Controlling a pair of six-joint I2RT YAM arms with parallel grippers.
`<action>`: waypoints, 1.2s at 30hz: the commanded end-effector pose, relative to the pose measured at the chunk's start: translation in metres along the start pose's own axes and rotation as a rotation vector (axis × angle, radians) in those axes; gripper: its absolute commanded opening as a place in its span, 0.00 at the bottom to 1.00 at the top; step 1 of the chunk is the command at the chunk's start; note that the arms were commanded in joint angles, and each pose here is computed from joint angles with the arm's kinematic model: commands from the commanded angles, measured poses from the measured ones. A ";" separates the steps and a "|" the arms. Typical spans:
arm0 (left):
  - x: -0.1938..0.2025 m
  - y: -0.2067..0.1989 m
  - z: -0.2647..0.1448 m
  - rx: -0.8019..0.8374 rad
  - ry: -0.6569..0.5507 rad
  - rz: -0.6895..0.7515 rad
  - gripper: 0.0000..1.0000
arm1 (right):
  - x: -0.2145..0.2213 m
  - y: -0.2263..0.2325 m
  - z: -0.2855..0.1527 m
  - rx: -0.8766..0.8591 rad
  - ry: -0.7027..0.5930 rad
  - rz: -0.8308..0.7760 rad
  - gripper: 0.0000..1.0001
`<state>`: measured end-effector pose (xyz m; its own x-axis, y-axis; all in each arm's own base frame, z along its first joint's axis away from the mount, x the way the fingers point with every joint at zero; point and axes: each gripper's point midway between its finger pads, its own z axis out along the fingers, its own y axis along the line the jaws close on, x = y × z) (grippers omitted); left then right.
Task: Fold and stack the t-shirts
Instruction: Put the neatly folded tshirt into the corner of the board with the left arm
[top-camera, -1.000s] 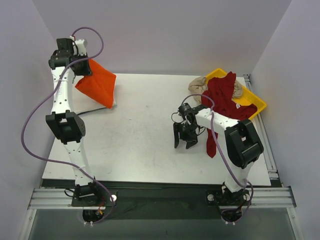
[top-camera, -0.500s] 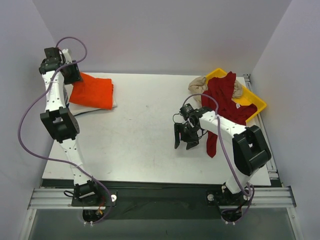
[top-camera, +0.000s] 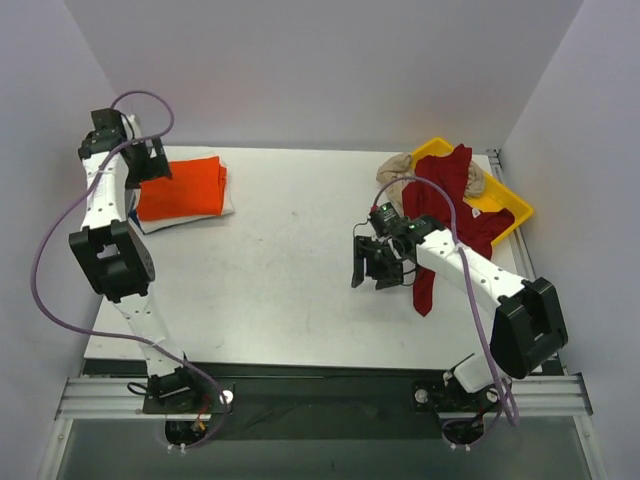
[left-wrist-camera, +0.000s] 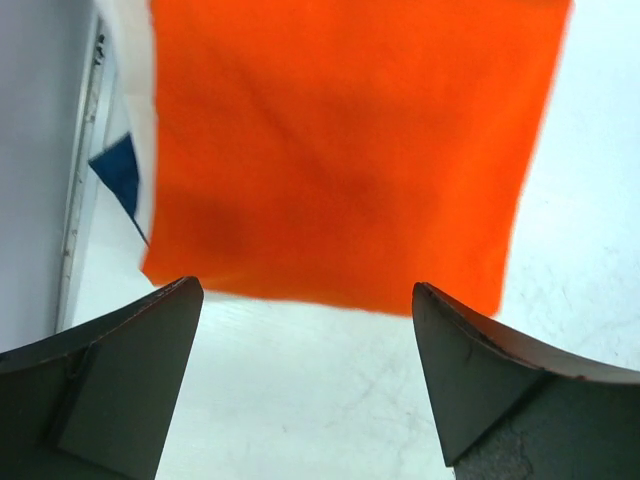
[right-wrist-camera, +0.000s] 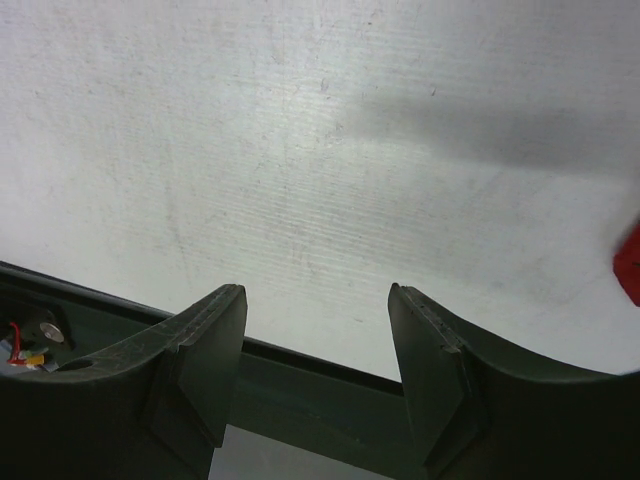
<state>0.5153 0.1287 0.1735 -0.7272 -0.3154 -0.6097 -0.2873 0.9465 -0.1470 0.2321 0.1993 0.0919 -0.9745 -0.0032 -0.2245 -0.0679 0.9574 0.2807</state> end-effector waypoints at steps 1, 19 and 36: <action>-0.035 -0.045 -0.085 0.033 -0.231 0.067 0.97 | -0.010 -0.007 -0.024 0.046 -0.098 -0.001 0.59; 0.167 -0.194 -0.181 0.226 -0.315 0.229 0.97 | -0.048 -0.034 -0.041 0.180 -0.345 -0.006 0.60; 0.238 -0.223 -0.192 0.315 -0.302 0.254 0.97 | -0.053 -0.052 -0.043 0.258 -0.425 0.030 0.60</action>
<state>0.2772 -0.1700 0.1840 -0.6043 -0.0084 -0.7967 0.1372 0.9839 -0.1144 0.2773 0.1469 0.1224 -0.8244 0.0761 -0.5609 0.0329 0.9957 0.0867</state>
